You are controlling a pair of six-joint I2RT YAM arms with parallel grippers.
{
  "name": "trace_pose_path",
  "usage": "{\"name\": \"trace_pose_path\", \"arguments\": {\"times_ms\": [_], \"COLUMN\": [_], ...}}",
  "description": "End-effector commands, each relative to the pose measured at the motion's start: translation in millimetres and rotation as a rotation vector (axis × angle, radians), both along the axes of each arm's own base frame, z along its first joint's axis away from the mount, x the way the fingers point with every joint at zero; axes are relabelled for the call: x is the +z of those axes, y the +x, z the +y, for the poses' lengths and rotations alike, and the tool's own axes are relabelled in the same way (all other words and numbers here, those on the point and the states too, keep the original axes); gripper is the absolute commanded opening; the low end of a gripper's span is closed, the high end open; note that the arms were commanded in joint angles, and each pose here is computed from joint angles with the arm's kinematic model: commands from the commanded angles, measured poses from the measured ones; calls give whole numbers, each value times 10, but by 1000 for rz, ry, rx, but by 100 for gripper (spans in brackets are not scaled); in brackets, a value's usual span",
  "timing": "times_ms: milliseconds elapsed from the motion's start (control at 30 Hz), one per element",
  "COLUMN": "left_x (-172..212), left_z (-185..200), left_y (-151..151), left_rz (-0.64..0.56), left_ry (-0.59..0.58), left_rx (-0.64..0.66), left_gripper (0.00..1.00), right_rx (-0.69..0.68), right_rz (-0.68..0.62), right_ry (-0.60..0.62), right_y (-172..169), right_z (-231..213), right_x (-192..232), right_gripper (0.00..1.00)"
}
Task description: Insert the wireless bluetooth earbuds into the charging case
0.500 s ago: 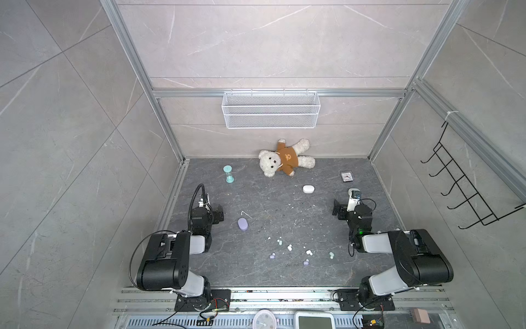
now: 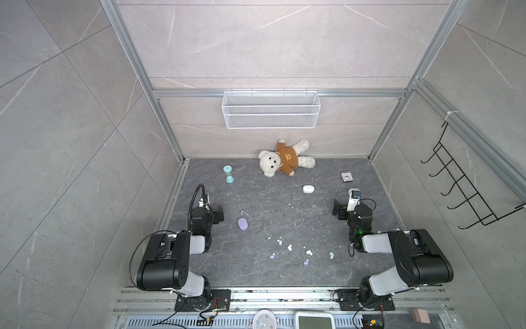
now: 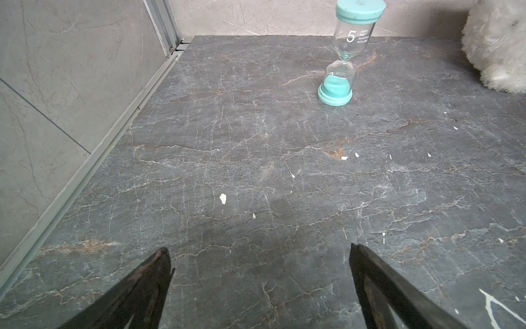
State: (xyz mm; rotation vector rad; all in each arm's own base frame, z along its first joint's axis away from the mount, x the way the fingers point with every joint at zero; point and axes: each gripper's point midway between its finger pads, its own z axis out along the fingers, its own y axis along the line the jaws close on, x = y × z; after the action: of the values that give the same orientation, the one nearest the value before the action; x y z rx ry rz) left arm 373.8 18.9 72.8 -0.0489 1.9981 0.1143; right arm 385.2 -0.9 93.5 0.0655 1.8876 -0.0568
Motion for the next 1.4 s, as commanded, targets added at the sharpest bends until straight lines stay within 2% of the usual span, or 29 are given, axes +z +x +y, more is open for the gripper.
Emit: {"name": "trace_pose_path", "arguments": {"times_ms": [0,767,900,967,1067,1200,1367], "left_x": [138,123,285,396,682,858,873], "left_z": [26,22,20,-70,-167,-355,-603], "left_y": [97,107,132,119,94,-81,-405], "left_rz": [-46,-37,-46,61,102,176,324], "left_ry": [-9,-19,-9,-25,-76,-221,-349], "left_rx": [16,6,3,-44,-79,-100,-72], "left_gripper": [100,100,97,94,94,98,98], "right_rx": [7,10,-50,-66,-31,-33,-1], "right_rz": [-11,-6,35,52,93,240,336], "right_ry": [17,19,18,25,37,70,139], "right_y": [43,40,81,89,85,6,-169], "right_z": [25,33,-61,-85,-13,11,120], "right_x": [50,37,283,538,824,846,898], "right_gripper": [100,100,100,100,100,100,100]}}
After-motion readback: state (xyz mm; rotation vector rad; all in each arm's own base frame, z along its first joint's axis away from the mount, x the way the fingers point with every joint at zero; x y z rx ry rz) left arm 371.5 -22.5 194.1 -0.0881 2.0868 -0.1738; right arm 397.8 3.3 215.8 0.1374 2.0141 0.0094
